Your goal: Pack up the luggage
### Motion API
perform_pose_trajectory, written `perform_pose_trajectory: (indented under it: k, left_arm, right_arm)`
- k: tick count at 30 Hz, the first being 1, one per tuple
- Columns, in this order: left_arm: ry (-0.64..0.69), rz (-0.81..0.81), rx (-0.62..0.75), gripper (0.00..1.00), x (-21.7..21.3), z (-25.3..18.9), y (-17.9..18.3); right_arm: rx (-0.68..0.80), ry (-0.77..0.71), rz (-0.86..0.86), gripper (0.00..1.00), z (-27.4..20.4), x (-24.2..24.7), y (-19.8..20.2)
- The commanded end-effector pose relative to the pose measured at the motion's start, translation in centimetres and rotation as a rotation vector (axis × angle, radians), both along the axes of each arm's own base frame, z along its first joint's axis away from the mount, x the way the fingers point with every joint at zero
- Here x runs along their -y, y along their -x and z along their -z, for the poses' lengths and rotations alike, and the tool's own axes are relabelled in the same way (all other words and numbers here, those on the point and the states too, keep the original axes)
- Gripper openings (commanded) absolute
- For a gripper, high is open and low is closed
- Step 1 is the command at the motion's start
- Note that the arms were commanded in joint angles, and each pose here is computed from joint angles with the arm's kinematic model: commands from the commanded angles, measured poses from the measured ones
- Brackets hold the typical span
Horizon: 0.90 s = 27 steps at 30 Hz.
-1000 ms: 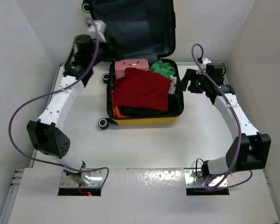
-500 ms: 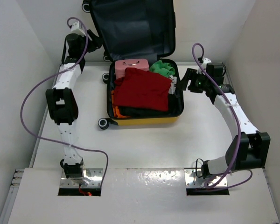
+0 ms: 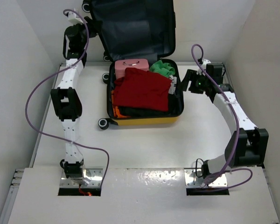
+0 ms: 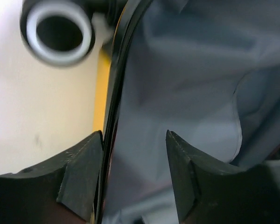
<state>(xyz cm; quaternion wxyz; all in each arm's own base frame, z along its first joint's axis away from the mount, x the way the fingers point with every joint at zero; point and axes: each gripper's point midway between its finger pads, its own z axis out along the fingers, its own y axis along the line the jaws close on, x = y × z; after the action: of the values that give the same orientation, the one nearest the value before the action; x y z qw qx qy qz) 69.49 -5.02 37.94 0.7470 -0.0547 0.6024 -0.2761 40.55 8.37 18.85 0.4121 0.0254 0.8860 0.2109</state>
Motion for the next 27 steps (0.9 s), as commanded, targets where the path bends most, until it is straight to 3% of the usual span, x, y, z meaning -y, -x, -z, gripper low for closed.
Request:
perform_pose_trajectory:
  k: [1,9,12,16,18,23,27]
  left_arm:
    - [-0.014,-0.044,0.155,0.58,-0.4,-3.6,-0.2]
    - [-0.115,-0.088,0.194,0.48,1.6,-2.7,-1.3]
    - [-0.126,-0.083,0.196,0.36,2.2,-2.2,-1.5]
    - [-0.138,-0.086,0.188,0.07,2.1,-1.9,-1.6]
    - [-0.137,-0.087,0.196,0.01,2.1,-2.9,-1.0]
    - [-0.166,-0.066,0.216,0.0,3.0,-6.1,1.9]
    - [-0.187,-0.009,0.184,0.0,3.8,-6.0,4.4]
  right_arm:
    - [0.05,0.003,-0.002,0.69,-1.4,0.1,-1.5]
    - [0.113,0.051,-0.018,0.59,-3.7,0.6,-2.3]
    - [0.119,0.069,-0.019,0.56,-4.2,1.0,-2.0]
    - [0.139,0.079,-0.037,0.54,-4.7,1.1,-1.0]
    - [0.136,0.079,-0.041,0.54,-4.3,1.0,-0.6]
    - [0.145,0.076,-0.048,0.52,-4.3,0.9,0.0]
    - [0.169,0.07,-0.047,0.52,-5.1,1.0,0.8]
